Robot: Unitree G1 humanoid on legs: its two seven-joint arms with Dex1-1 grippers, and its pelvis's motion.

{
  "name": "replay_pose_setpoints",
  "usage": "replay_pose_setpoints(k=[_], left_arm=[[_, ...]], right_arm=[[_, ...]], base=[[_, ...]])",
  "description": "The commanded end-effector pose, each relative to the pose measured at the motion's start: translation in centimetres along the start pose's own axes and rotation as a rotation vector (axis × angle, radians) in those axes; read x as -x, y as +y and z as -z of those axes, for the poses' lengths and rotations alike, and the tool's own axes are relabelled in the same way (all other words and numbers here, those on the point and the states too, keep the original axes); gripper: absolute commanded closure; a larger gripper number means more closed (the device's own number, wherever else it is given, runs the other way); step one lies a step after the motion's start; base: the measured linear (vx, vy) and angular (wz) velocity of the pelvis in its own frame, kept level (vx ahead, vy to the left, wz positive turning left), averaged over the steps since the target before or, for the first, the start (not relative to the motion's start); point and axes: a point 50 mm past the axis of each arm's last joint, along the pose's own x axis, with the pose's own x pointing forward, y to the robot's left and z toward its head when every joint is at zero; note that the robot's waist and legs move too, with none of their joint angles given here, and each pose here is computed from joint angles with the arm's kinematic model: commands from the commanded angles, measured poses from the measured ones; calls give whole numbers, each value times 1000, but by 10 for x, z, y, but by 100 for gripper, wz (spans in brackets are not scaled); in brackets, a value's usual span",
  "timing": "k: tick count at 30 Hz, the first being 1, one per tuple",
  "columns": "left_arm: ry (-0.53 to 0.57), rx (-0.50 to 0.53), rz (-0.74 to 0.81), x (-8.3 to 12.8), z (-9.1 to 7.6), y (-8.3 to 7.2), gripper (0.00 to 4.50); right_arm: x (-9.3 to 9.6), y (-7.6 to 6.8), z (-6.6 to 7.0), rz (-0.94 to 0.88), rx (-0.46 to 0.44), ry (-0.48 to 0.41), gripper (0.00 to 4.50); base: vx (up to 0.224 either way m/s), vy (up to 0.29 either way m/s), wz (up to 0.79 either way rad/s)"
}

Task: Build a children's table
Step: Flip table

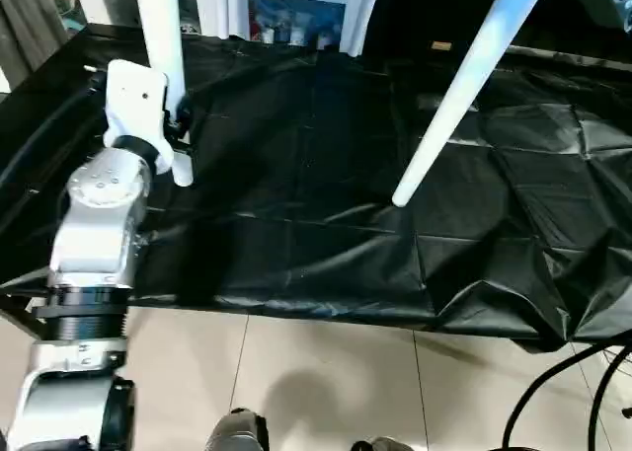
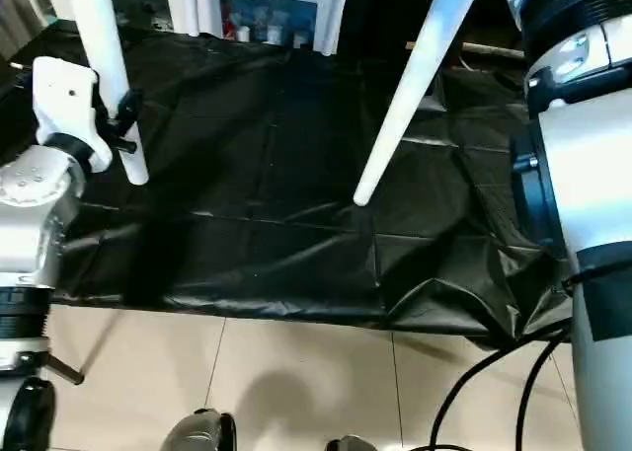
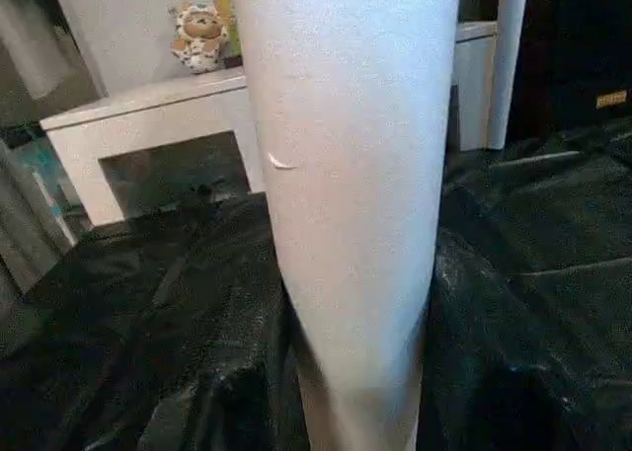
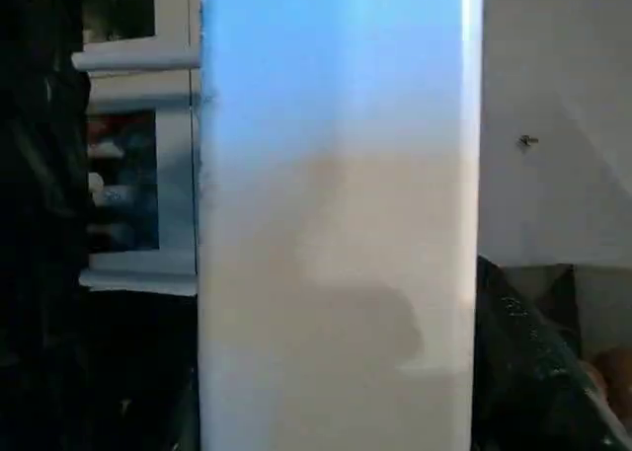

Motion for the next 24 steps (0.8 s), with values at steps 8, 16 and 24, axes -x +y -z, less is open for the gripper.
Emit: replay_pose_setpoints(k=[8,16,24], left_arm=[[374,-47,-128,26,77,28,203],[398,-80,-153,39,86,31,132],[306,-84,-157,38,80,30,80]], right_arm=[[31,-56,-20,134,-45,-172,155],[24,-31,-34,30,-46,-351,94],[22,-10,-45,-4,-66,-504,63]], base=[[0,0,0],[0,0,0],[0,0,0]])
